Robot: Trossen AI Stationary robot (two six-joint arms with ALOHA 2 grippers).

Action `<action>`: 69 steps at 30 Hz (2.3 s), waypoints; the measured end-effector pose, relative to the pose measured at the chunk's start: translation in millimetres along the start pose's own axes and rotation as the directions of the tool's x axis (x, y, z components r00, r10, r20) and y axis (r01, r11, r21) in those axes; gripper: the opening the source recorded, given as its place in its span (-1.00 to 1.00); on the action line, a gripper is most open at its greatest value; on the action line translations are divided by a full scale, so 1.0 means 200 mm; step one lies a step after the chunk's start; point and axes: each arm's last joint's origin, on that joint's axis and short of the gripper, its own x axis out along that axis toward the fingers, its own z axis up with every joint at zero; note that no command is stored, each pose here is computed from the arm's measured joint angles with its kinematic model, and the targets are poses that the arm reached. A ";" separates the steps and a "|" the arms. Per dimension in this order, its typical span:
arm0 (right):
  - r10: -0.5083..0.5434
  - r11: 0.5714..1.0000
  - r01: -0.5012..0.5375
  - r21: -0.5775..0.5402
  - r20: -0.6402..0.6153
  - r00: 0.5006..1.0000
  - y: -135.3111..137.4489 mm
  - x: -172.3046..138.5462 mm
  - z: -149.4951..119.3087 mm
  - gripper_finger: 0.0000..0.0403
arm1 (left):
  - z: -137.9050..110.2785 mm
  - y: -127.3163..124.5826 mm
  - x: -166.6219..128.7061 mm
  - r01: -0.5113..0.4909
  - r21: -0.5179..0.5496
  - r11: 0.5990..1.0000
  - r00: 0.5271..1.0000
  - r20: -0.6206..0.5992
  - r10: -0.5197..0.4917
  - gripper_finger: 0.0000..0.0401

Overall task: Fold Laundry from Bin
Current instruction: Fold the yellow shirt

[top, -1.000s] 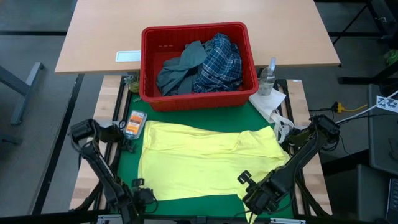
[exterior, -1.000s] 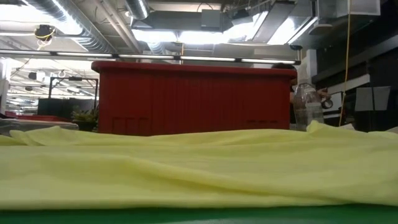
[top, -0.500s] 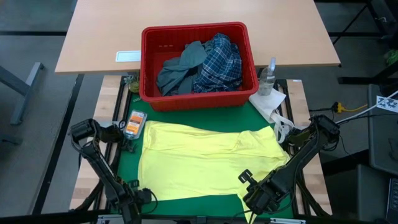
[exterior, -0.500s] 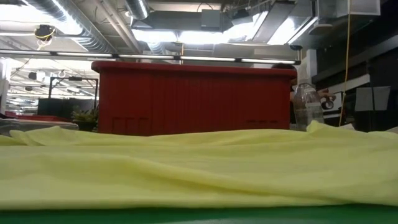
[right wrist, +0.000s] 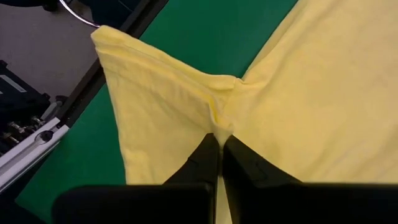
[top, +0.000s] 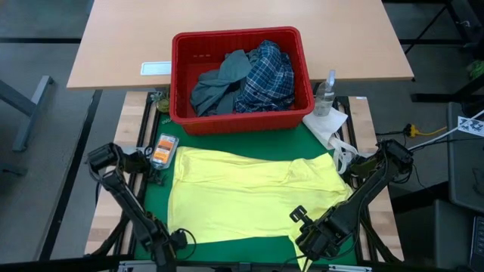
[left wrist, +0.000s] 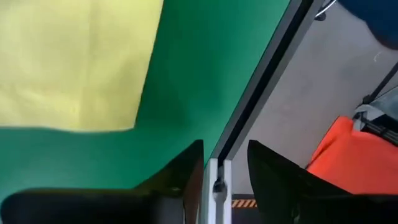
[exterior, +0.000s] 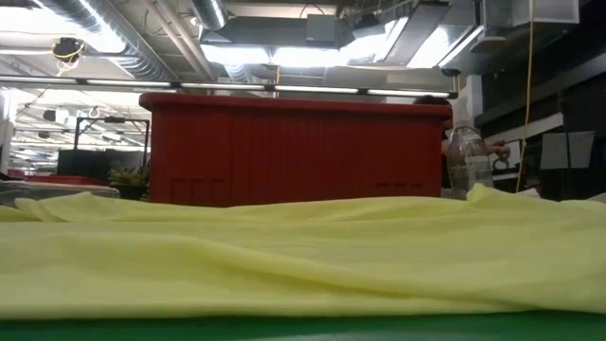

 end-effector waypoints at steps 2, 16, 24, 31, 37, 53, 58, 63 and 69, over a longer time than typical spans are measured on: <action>0.000 1.000 0.000 0.000 -0.001 1.000 0.00 0.00 0.00 -0.93 | 0.02 0.00 0.00 0.002 -0.001 1.000 0.999 0.034 -0.002 -0.44; 0.000 1.000 0.000 0.000 -0.002 1.000 0.00 0.00 0.00 -0.93 | 0.11 0.01 -0.03 -0.035 0.078 0.996 0.978 0.207 0.018 -0.50; 0.000 1.000 0.000 0.000 -0.002 1.000 0.00 0.00 0.00 -0.93 | 0.13 0.03 -0.03 -0.099 0.143 0.985 0.955 0.290 0.054 -0.49; -0.001 1.000 0.001 0.000 -0.002 1.000 0.00 0.00 0.00 -0.93 | 0.07 0.05 -0.02 -0.180 0.183 0.967 0.952 0.282 0.124 -0.49; -0.002 1.000 0.002 0.000 -0.001 1.000 0.00 0.00 0.00 -0.93 | 0.02 0.05 -0.01 -0.220 0.206 0.953 0.923 0.361 0.136 -0.49; -0.003 1.000 0.003 0.002 -0.016 1.000 0.00 0.00 -0.01 -0.93 | -0.04 0.04 0.01 -0.260 0.234 0.937 0.887 0.442 0.135 -0.49; -0.002 1.000 0.002 0.002 -0.018 1.000 0.00 0.00 -0.01 -0.93 | -0.03 0.04 0.01 -0.233 0.154 0.960 0.885 0.443 0.144 -0.43; 0.004 1.000 -0.004 0.003 -0.020 1.000 0.00 0.00 -0.01 -0.93 | -0.02 0.05 0.04 -0.232 0.106 0.967 0.881 0.444 0.163 -0.24; 0.035 0.999 -0.035 0.007 -0.024 0.999 0.01 0.00 -0.01 -0.93 | -0.01 0.05 0.06 -0.237 0.104 0.966 0.877 0.451 0.167 -0.03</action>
